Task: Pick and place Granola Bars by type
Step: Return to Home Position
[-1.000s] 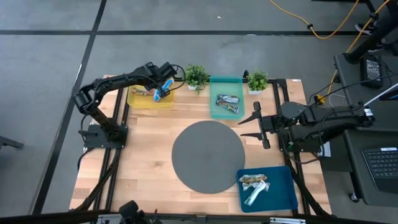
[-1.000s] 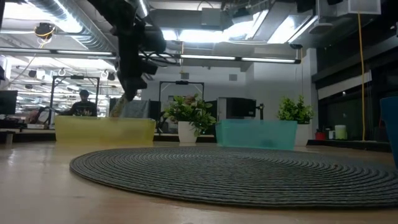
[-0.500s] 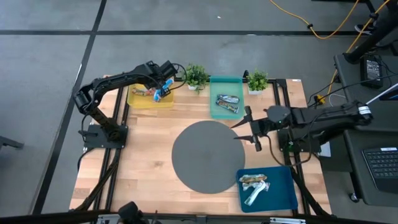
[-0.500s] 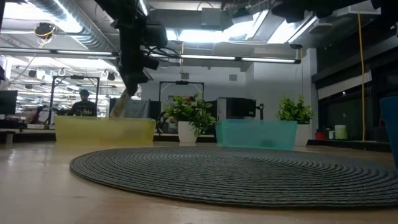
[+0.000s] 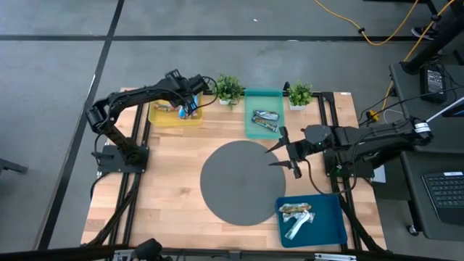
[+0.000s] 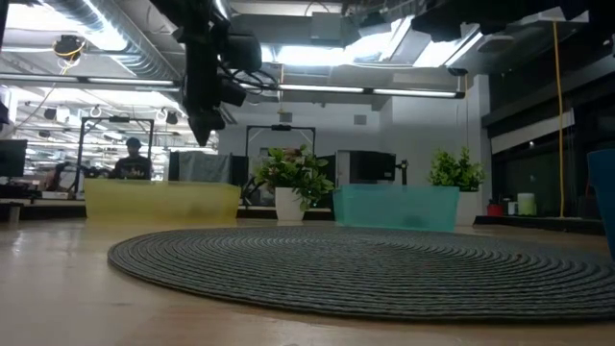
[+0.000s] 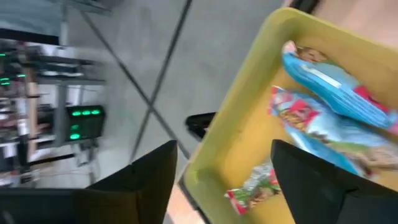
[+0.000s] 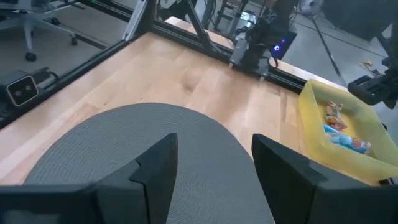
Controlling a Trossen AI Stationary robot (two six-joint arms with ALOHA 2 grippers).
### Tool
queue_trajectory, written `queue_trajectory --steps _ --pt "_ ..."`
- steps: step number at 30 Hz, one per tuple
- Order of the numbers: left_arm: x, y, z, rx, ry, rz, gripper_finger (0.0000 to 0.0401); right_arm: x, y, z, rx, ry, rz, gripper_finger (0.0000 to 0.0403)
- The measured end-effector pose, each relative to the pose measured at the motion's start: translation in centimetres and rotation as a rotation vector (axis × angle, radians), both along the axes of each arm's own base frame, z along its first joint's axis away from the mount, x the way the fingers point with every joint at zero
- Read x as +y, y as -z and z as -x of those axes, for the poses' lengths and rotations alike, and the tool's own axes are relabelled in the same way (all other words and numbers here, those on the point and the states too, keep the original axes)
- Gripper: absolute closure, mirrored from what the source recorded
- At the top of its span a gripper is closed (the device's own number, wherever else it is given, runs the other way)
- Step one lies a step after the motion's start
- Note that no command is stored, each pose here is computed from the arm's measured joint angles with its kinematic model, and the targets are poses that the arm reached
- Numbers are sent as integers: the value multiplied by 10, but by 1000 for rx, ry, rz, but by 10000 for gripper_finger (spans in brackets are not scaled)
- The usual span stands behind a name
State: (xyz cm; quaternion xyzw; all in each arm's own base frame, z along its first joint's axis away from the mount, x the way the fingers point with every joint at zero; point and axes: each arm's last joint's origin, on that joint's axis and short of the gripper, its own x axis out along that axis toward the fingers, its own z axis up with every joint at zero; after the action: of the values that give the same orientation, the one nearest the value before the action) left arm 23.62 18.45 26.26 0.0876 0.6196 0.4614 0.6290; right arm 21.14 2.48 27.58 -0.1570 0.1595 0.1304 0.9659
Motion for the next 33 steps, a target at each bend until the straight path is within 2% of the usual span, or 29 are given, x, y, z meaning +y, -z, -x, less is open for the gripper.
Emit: queue_trajectory --steps 7,10,12,18,22,25,29,33 --pt "-5 -4 -5 -4 -56 -136 138 -1 0 0 1 6 -5 194" --pt "-12 -11 -9 -72 -52 -168 144 -1 0 0 7 15 -27 194" --pt "-20 -18 -12 -145 -15 -154 148 -1 0 0 9 16 -29 194" --pt "-56 -59 -17 -460 225 -87 165 -11 -1 0 3 80 -19 194" --pt "-83 -95 -8 -704 418 -56 182 -27 -4 5 -5 165 -32 194" --pt "-102 -112 2 -820 519 -59 200 -38 -5 13 -16 226 -52 194" --pt "-123 -101 17 -849 601 -52 236 -45 8 33 -46 282 -75 194" --pt "-134 -69 33 -858 557 -20 291 -46 27 57 -120 312 -127 202"
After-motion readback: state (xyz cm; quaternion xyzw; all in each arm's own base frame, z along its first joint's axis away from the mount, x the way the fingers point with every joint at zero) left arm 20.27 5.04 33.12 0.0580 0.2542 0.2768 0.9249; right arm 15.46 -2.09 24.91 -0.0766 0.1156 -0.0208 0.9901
